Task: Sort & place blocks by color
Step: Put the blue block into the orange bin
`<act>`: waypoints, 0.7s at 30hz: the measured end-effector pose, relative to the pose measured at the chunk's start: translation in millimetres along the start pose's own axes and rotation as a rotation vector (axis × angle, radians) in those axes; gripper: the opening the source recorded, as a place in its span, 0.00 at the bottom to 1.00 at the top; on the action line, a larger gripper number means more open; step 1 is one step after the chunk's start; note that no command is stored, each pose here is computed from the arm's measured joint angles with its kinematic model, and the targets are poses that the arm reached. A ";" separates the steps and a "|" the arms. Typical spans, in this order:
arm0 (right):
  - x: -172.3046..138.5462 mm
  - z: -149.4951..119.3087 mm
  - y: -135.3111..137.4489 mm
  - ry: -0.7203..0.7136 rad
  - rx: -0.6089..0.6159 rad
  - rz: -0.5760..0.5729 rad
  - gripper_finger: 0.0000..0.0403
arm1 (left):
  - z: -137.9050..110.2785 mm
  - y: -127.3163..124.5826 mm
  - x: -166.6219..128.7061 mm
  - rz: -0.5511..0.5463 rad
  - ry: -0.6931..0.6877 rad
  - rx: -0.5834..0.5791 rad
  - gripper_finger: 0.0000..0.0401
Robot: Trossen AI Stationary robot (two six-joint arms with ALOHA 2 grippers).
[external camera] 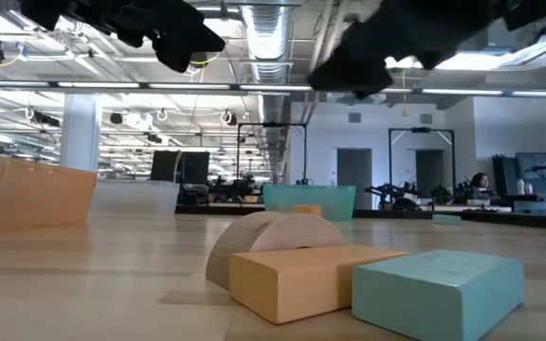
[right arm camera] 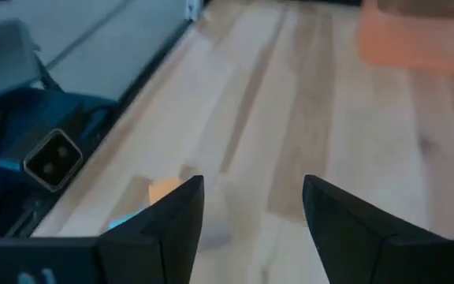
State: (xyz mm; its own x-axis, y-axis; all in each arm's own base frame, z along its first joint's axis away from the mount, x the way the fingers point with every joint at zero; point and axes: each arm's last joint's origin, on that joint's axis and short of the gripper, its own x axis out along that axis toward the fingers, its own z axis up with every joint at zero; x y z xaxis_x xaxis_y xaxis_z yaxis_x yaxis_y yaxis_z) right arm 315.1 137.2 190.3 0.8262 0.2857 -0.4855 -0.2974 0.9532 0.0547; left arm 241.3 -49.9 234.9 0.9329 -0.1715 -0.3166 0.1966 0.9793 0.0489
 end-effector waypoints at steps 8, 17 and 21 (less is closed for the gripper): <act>43.7 -0.4 5.0 0.000 -0.023 0.105 0.55 | -1.0 -3.2 -0.1 -0.031 0.010 -0.027 0.56; 58.3 5.8 32.6 0.024 -0.036 0.206 0.49 | -1.5 -11.9 -0.6 -0.065 0.019 -0.046 0.56; 56.5 -4.2 46.7 0.108 0.022 0.224 0.47 | -1.7 -16.1 -0.9 -0.117 0.024 -0.068 0.56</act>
State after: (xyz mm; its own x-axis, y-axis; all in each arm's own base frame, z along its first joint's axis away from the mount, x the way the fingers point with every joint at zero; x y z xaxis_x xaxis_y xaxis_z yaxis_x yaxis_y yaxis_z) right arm 345.9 197.5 161.8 0.6845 0.4794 -0.5493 -0.4564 0.8693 0.1899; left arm 236.7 -65.4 232.8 0.8972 -0.2833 -0.3387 0.2822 0.9579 -0.0538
